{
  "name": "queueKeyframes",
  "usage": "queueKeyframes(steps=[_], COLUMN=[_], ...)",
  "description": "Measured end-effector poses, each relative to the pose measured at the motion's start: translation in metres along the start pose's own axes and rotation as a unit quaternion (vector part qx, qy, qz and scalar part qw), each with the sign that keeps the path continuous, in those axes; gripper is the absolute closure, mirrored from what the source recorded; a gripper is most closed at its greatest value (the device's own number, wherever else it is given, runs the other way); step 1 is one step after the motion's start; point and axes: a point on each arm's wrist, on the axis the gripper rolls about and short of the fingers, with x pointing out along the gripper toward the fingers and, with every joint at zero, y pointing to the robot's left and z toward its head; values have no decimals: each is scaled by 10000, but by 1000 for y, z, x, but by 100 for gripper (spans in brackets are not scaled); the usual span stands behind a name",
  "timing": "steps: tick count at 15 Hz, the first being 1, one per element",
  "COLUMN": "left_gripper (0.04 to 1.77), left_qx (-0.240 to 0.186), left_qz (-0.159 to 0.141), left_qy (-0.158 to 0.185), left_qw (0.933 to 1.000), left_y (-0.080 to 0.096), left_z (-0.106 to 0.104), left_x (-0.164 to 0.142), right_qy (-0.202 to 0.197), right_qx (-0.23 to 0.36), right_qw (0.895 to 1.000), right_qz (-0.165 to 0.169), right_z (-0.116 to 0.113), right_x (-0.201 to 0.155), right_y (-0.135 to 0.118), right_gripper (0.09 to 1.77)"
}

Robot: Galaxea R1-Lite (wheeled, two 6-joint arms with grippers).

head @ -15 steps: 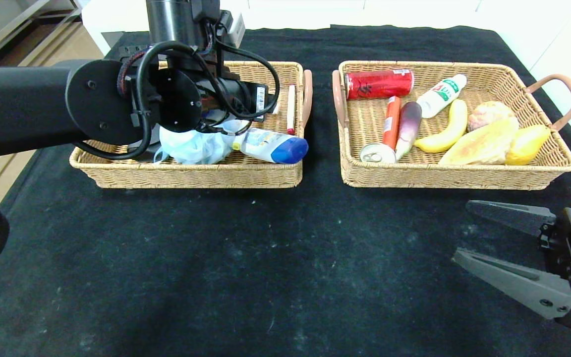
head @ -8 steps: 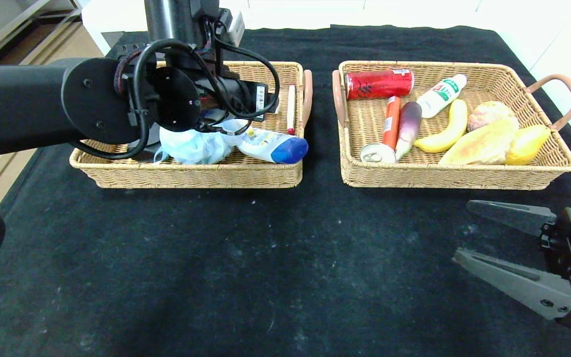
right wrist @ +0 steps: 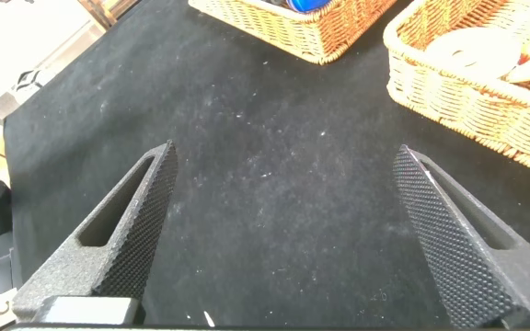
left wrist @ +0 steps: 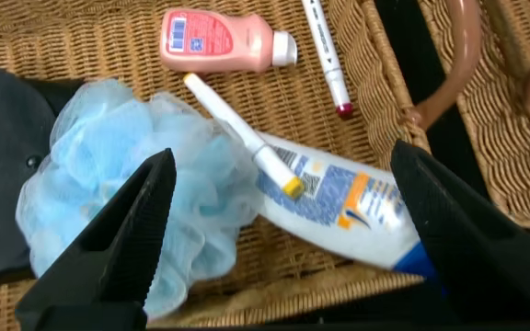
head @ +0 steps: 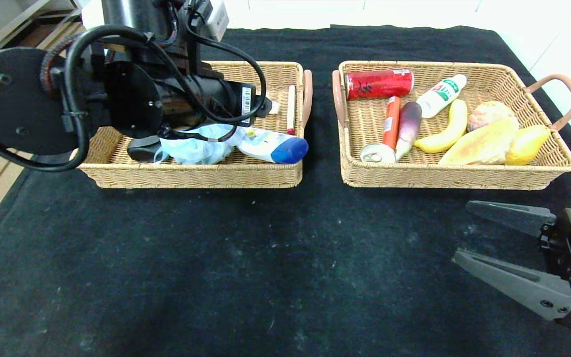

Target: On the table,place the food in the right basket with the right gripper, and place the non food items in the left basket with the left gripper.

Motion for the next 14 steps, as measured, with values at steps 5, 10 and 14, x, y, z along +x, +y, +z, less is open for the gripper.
queueKeyframes(steps=[5,10,14], left_gripper=[11,11,10], left_qx=[56,110,49], left_qz=[-250,-407,-515], left_qy=[105,240,67], left_qw=[9996,9988,9986], left_y=[3,20,40], left_z=[-9,-31,-40], left_x=[-50,-99,-146], right_qy=[-6,-23,88], right_qx=[1,-51,19], right_qw=[10000,10000,9994], right_qz=[-20,-79,-334], right_z=[0,2,4], right_x=[0,-1,-11], right_y=[0,-2,2], right_gripper=[15,15,15])
